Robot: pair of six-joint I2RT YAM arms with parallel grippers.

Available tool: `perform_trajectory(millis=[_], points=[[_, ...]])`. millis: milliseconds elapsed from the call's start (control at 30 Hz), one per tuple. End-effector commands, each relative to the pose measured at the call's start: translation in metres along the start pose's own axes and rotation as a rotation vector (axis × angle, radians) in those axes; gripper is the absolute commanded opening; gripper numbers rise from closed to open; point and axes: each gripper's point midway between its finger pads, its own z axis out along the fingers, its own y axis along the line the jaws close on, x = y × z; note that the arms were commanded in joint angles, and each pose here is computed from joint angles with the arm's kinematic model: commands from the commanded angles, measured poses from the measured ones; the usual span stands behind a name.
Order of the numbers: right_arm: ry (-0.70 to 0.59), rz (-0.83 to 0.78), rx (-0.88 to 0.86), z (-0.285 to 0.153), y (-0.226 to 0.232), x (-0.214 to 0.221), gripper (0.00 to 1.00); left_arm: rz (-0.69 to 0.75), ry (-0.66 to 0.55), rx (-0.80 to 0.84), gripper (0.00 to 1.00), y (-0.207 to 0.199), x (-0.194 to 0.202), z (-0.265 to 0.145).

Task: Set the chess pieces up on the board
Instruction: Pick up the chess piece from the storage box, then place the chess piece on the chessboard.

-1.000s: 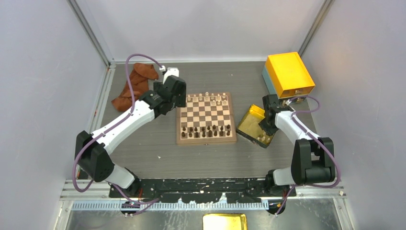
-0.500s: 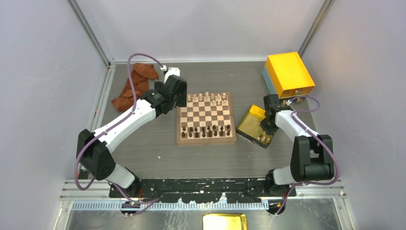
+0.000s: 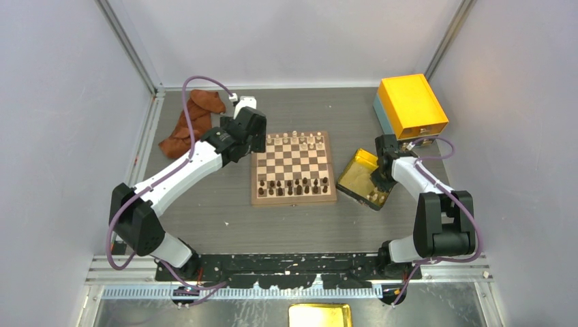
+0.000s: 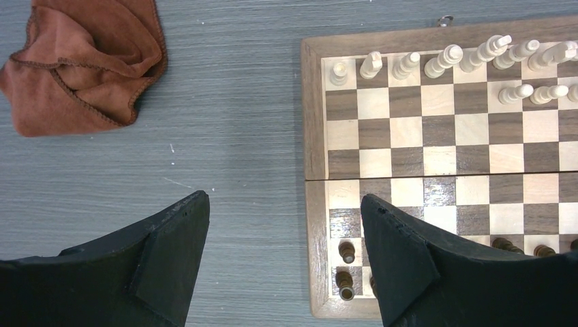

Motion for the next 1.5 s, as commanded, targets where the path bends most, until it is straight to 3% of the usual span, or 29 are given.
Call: perform_trajectory(millis=[0, 500, 767, 1167, 1467], points=[[-0.024, 0.011, -0.012, -0.001, 0.003, -0.007, 0.02, -0.036, -0.048, 0.0, 0.82, -0.001, -0.018, -0.007], [-0.126, -0.04, -0.107, -0.041, 0.037, -0.053, 0.01, -0.043, -0.065, 0.001, 0.82, 0.0, -0.022, -0.009], [-0.133, -0.238, -0.213, -0.069, 0.104, -0.058, 0.01, -0.031, -0.077, -0.005, 0.82, 0.004, -0.022, -0.012], [-0.098, -0.562, -0.371, -0.116, 0.234, -0.009, 0.01, -0.022, -0.094, -0.01, 0.83, 0.011, -0.021, -0.017], [-0.071, -0.701, -0.431, -0.14, 0.28, 0.043, 0.01, -0.051, -0.118, -0.031, 0.83, 0.026, -0.021, -0.025]])
